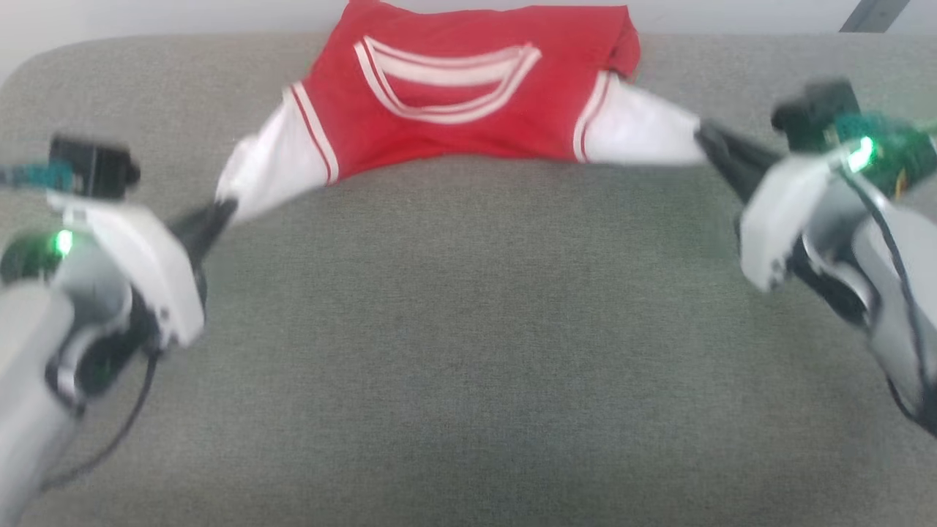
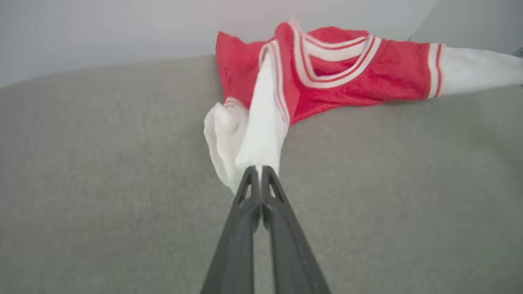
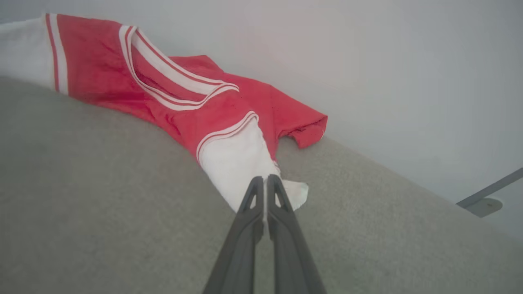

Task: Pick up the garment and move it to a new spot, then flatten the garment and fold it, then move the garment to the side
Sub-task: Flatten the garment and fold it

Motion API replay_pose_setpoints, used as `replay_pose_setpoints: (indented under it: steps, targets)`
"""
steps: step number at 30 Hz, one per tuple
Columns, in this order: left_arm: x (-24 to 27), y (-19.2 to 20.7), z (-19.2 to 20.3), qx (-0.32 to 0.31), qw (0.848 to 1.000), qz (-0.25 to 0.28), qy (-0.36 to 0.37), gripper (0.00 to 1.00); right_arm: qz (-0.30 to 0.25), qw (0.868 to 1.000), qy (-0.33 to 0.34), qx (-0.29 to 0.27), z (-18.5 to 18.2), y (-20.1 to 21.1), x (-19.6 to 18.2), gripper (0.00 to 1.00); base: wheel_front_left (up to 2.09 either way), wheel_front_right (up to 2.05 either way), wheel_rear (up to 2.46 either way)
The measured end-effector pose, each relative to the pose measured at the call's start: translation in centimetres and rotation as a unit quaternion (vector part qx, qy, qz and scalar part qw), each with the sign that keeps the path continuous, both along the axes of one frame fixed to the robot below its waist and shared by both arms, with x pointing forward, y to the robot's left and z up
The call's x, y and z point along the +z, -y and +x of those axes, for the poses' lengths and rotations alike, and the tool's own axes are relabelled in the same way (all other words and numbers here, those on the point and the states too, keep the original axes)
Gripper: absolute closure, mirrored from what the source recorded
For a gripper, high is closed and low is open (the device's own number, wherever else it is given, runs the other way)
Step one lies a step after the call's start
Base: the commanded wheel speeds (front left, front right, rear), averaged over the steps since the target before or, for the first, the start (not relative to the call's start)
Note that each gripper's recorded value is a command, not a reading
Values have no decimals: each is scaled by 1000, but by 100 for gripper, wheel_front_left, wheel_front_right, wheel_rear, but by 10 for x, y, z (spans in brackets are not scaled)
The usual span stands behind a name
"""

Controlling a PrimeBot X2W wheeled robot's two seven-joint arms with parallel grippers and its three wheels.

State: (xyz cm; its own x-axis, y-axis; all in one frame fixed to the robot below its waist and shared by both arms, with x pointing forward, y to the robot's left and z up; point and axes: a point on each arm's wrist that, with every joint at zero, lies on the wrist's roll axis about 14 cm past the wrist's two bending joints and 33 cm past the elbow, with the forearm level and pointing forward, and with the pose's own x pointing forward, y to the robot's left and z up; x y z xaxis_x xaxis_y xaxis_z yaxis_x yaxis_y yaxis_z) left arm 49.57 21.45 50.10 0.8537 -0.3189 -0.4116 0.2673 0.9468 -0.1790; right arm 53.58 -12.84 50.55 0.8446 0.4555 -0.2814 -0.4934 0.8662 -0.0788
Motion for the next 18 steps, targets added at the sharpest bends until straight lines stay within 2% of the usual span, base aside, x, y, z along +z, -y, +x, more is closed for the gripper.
replay_pose_setpoints:
  steps: [9, 18]
  targets:
    - [-61, -16, -80, 25, 992, 25, -120, 100, -20, 991, -127, 29, -76, 33, -44, 100, 0, 0, 0]
    - [-106, -33, -134, 54, 969, 53, -235, 100, -43, 965, -259, 18, -138, 59, -91, 100, 0, 0, 0]
